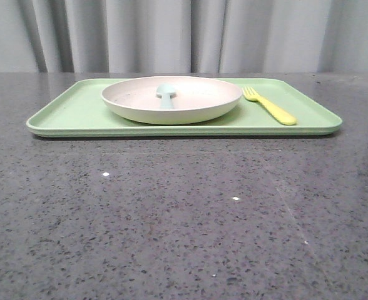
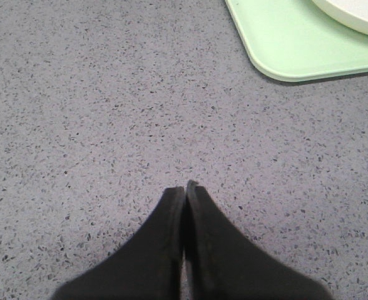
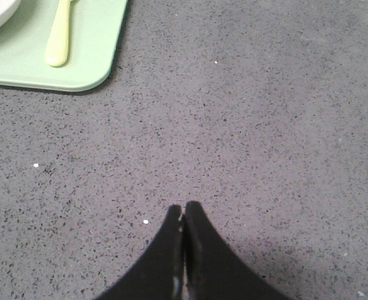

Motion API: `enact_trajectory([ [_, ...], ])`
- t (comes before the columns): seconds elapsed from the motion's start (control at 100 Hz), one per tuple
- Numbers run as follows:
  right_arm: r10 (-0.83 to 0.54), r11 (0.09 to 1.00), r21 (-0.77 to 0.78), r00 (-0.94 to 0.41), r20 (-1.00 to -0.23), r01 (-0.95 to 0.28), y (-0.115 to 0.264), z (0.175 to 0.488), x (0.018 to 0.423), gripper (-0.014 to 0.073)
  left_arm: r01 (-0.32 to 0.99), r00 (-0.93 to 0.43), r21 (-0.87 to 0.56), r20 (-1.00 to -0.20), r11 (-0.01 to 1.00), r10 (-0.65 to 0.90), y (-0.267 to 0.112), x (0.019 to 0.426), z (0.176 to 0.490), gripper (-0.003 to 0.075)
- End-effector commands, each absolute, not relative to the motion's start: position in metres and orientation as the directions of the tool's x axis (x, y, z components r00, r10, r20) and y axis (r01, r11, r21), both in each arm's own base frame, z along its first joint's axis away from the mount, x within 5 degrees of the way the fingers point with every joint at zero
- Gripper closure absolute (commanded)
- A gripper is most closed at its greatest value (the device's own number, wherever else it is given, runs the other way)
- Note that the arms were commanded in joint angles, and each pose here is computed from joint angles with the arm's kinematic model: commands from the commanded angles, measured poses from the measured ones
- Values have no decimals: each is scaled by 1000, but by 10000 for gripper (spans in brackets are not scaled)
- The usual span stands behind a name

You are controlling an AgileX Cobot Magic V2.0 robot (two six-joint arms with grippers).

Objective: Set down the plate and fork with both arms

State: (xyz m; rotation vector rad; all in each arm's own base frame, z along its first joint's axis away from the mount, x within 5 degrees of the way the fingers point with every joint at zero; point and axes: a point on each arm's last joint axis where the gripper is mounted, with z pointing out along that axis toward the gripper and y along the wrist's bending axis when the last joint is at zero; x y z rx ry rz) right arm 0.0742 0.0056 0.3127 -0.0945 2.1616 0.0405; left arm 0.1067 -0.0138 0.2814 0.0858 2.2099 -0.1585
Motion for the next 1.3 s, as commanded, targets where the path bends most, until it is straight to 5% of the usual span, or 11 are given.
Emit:
enact_trajectory([
  [0.0,-59,996,-22,-479,-876,-83,5,325,78,715,108,-529,-97,-849,989,-26,-14,111,294,741],
  [0.2,-59,996,-22,-479,-876,-83,5,325,78,715,105,-523,-89,-852,991,-21,-13,112,293,741],
  [0.45,-59,996,-22,-479,-876,-83,5,325,78,715,42,-243,-51,-969,998,-39,-5,119,288,741],
  [0.99,-59,996,-22,-479,-876,-83,5,325,78,715,130,41,73,-997,989,68,-9,66,215,741],
  [1.29,-59,996,-22,-480,-875,-83,5,325,78,715,118,171,101,-982,988,79,-7,53,216,741],
])
